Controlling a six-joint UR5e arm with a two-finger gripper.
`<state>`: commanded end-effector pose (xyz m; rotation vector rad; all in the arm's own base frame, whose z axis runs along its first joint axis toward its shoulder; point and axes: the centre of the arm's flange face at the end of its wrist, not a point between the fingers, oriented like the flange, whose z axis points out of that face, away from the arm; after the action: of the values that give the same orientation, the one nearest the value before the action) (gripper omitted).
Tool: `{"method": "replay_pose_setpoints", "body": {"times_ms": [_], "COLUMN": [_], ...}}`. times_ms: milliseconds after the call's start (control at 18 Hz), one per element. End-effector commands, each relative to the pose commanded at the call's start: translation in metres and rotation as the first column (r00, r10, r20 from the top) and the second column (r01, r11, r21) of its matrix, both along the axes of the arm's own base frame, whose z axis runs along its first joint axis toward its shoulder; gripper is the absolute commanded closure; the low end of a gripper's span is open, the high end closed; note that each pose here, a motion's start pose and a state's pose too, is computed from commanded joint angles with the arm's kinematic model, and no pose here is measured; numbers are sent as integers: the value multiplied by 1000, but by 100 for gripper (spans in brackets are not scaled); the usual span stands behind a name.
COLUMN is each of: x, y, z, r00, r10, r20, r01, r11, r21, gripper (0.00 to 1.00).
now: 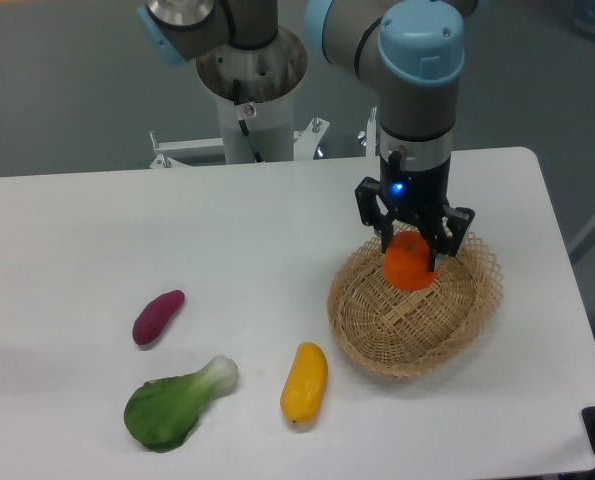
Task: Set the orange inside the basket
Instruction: 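Lower the held orange down into the wicker basket with the gripper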
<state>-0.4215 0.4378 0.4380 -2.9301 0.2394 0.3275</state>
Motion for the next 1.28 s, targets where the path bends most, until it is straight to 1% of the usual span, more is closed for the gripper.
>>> {"method": "replay_pose_setpoints", "body": {"times_ms": [278, 444, 611, 667, 889, 1111, 1222, 1278], "x": [3, 8, 8, 7, 6, 1, -5, -9], "y": [0, -4, -2, -3, -3, -4, -10, -15], "z": [-5, -28, -45, -50, -87, -122, -143, -148], "r00": [1000, 999, 999, 1000, 1000, 999, 997, 994], "r10": [-2, 1, -1, 0, 3, 19, 41, 76], "r20": [12, 45, 36, 21, -13, 27, 58, 72], "r01": [2, 1, 2, 0, -3, -18, -39, -74], "r11": [1000, 1000, 1000, 1000, 1000, 1000, 999, 997], "r21": [-7, -29, -24, -14, 8, -17, -36, -37], "gripper": [46, 46, 46, 46, 46, 46, 46, 46]}}
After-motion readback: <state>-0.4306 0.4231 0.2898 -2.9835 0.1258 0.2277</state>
